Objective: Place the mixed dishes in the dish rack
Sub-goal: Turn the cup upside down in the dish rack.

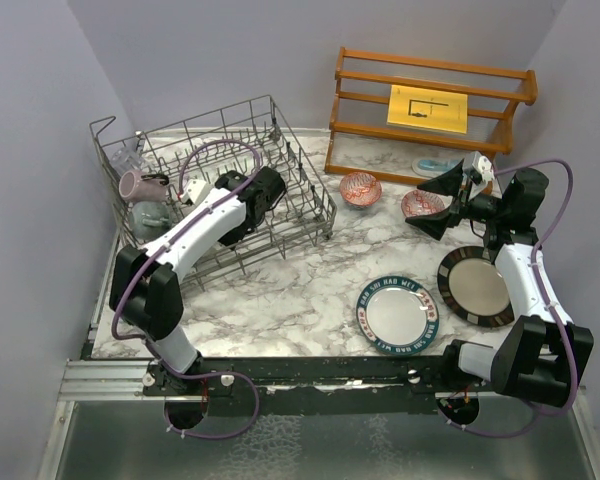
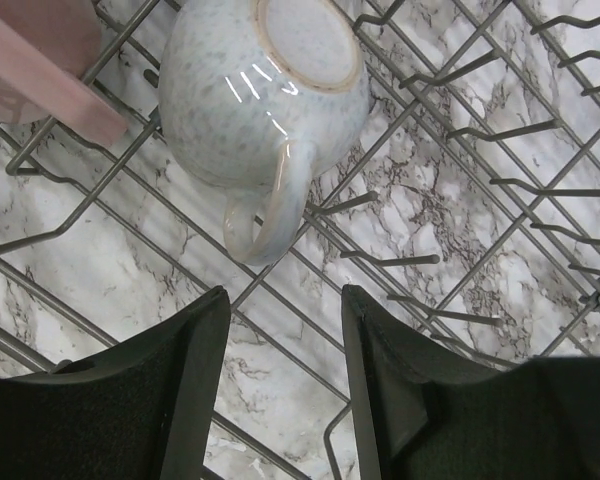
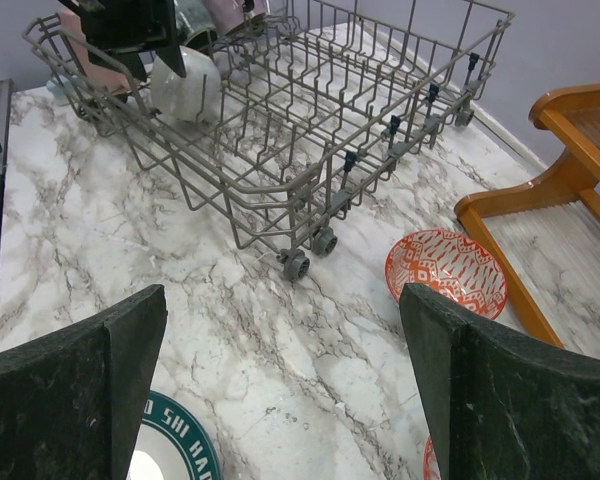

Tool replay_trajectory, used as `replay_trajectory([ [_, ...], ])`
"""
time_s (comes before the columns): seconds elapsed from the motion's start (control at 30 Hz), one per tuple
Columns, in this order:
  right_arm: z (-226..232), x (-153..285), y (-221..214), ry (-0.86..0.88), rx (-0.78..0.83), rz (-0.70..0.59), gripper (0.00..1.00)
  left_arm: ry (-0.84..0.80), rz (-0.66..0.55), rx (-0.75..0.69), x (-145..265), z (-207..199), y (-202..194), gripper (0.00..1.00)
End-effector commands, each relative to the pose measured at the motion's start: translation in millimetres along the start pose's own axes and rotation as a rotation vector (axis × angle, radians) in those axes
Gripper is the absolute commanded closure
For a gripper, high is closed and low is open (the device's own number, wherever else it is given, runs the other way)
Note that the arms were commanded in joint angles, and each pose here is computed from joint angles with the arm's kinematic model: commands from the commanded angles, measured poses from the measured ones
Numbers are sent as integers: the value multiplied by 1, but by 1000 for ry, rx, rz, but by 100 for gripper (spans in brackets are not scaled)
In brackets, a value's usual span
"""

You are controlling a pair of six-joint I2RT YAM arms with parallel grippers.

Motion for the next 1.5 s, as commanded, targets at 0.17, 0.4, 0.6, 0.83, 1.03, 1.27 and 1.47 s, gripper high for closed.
replay_trajectory([
  [0.17,0,1,-5,21,-6,1,0,-111,-65,-63,31,13,19,49],
  [0.4,-1,1,-7,23,-17,2,0,-233,-151,-145,32,14,29,49],
  [0.6,-4,0,-7,30,-28,10,0,-419,-197,-238,27,15,33,48],
  [0.83,-5,-6,9,64,-25,31,0,-817,-232,-488,49,17,54,45],
  [1.03,11,-61,46,152,-22,139,0,-1022,-199,-586,61,28,98,34],
  [1.27,43,-190,80,309,-34,291,4,-1144,-256,-485,68,44,167,30],
  [1.47,93,-300,54,465,-145,402,12,-1143,-453,-379,90,78,179,28],
])
Point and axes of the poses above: each gripper's point midway between its finger pads, its own x axis back along the fingers, its own z axis along the line the jaws close on, y = z × x, the point moved 10 cm from there along x, back along the fingers, and after that the axes turned 6 degrees about -x, right-handed, at the moved point
